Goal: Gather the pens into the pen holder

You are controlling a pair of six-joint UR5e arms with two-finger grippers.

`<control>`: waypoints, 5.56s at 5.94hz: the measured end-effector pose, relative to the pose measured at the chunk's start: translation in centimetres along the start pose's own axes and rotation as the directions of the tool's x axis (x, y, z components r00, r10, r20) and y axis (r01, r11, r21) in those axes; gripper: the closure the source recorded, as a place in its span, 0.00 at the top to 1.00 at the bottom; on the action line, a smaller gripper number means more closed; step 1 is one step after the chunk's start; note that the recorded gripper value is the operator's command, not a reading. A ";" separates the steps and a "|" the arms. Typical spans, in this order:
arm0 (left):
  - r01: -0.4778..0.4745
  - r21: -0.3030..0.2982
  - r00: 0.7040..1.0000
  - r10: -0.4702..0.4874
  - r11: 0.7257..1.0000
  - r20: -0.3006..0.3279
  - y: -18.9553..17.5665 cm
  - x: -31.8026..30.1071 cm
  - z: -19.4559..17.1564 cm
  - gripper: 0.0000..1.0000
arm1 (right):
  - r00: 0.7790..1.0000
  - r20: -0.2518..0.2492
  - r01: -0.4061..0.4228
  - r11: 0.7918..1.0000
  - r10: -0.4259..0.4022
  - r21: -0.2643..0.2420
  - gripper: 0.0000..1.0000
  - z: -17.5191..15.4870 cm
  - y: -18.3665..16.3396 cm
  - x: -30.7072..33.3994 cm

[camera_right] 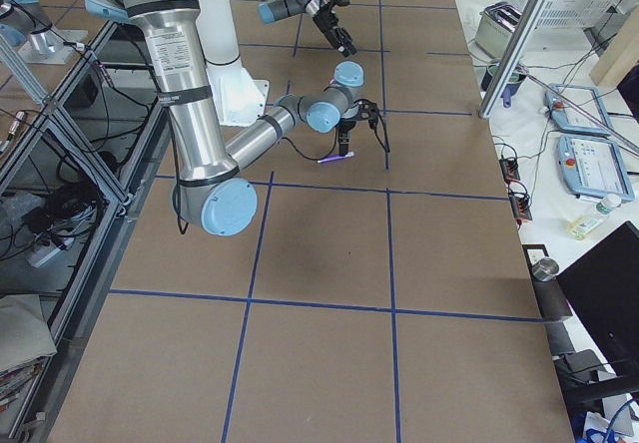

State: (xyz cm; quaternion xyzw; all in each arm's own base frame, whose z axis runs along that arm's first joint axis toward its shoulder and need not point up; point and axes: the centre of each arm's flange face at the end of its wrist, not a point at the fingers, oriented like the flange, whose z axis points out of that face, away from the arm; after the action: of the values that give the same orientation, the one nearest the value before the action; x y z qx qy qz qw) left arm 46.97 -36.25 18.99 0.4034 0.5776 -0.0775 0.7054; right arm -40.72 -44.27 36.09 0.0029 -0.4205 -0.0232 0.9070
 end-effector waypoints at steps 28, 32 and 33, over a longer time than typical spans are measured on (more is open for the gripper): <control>-0.127 -0.376 0.971 0.193 0.918 0.144 -6.0 -17.6 -4.4 0.89 | 0.989 0.136 -0.145 0.470 0.052 0.871 0.01 1.5 12.6 -25.9; -0.127 -0.376 0.971 0.193 0.918 0.143 -6.0 -17.6 -4.5 0.89 | 0.990 0.133 -0.140 0.455 0.048 0.879 0.98 3.2 12.1 -26.2; -0.125 -0.380 0.970 0.194 0.917 0.148 -5.8 -17.8 -4.4 0.89 | 0.993 0.113 -0.114 0.460 0.029 0.881 0.99 2.7 12.1 -26.4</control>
State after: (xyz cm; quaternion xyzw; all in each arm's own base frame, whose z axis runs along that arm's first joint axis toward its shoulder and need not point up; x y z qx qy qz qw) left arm 34.59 -43.58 31.79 0.3014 0.4798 0.0533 0.8222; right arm -59.37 -30.93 18.03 0.4538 -0.4082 0.2358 0.7562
